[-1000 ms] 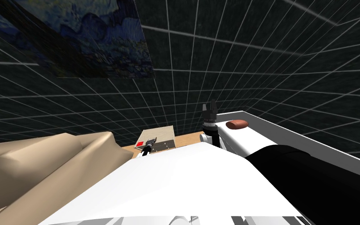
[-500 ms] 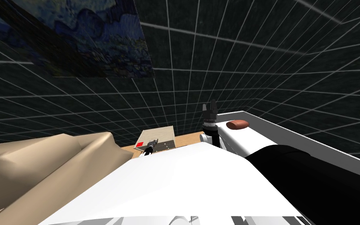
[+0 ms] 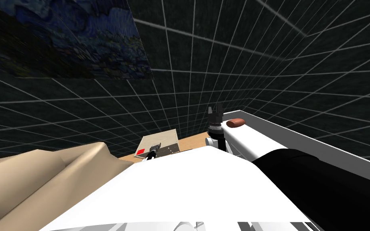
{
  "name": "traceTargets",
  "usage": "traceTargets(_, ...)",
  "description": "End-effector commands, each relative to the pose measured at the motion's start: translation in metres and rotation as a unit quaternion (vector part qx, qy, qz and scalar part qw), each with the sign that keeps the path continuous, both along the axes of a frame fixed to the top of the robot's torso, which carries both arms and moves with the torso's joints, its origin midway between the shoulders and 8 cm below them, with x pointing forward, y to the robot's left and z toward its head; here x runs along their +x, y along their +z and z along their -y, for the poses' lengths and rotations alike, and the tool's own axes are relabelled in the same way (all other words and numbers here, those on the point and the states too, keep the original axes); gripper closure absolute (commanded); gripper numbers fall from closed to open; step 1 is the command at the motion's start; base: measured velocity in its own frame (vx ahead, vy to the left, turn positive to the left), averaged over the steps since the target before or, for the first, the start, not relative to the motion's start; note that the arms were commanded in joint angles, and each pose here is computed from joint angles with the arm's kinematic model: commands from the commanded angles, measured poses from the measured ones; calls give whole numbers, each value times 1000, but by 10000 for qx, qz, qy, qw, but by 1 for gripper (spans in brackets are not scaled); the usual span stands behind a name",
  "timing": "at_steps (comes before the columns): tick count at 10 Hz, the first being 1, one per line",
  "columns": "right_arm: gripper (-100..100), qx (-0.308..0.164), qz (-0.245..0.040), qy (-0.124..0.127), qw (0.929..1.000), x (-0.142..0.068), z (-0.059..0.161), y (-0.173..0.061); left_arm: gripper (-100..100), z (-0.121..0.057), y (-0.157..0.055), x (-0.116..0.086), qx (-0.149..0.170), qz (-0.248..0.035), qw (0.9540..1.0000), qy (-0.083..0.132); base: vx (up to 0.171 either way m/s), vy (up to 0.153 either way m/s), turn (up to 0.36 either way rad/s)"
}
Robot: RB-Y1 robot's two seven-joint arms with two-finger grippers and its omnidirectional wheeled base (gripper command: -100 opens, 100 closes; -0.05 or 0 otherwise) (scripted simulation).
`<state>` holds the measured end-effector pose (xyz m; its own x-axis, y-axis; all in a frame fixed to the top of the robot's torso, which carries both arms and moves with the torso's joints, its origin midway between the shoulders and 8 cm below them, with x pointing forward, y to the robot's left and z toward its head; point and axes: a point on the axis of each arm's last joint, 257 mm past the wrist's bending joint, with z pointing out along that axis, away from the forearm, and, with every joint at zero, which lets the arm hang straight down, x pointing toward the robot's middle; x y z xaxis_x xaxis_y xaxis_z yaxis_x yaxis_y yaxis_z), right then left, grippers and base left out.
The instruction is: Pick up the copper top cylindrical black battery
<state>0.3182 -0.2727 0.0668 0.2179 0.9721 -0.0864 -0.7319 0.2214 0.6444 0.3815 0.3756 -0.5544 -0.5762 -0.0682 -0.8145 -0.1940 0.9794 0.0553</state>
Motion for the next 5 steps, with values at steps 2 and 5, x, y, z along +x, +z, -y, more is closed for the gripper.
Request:
traceTargets(2,0,0,-1,-1,10000,0,0,0,-100,-19,0,-5,55,24,9995,301,-59,54,-253)
traceTargets(5,0,0,-2,-1,10000,0,0,0,-100,-37,0,-12,95,31,9981,606,-43,41,-181)
